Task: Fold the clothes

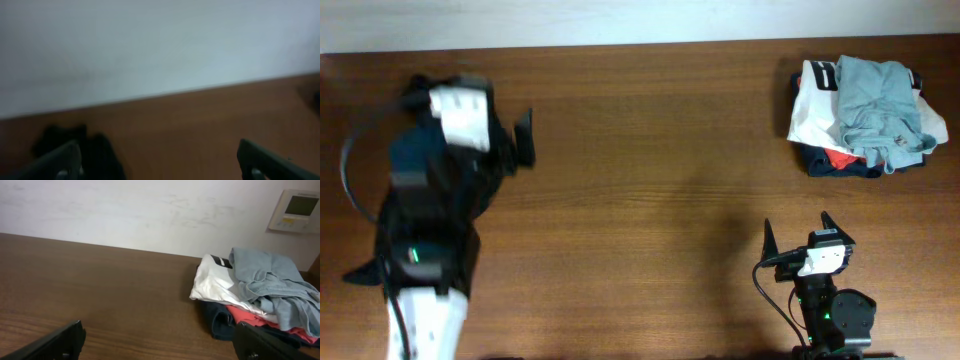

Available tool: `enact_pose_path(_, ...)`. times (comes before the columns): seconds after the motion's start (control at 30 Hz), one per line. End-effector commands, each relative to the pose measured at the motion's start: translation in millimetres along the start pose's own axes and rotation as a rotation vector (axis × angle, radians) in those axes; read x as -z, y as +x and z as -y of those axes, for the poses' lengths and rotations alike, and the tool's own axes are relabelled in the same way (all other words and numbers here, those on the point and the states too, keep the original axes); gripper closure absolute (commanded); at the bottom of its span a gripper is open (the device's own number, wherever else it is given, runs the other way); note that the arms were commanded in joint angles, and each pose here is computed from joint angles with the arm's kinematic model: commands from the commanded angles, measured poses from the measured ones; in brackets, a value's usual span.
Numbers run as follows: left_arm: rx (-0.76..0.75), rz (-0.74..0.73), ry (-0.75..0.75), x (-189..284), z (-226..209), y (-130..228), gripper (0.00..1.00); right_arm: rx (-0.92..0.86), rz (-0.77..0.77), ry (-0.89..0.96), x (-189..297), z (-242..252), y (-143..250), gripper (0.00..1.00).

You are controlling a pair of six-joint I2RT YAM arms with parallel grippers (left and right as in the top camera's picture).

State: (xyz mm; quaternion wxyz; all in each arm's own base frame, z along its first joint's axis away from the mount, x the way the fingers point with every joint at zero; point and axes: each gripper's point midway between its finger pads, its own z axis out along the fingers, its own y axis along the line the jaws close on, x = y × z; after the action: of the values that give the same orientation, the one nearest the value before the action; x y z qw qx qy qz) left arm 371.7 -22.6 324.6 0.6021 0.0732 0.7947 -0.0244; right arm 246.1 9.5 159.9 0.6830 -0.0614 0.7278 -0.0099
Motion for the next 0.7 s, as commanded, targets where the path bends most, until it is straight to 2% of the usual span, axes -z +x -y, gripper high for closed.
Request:
enact_pose_path(0.0,-0.021,0.018,0.005,19.6,6.2,39.1,0.01,-0.001,-0.002,0.002,0.2,-0.3,2.0,0.01)
enact_pose_path(0.27,-0.040,0.160,-0.005,50.9,17.2,111.1,0.01,0.000,-0.002,0.002,0.2,-0.3,1.9,0.01)
enact_pose_path(0.47,-0.045,0.199,-0.009,62.3,21.5,142.8,0.01,-0.001,-0.002,0.002,0.2,-0.3,2.0,0.01)
enact_pose_path(0.67,-0.046,0.217,-0.019,66.4,21.5,158.9,0.01,-0.001,-0.002,0.002,0.2,-0.3,2.0,0.01)
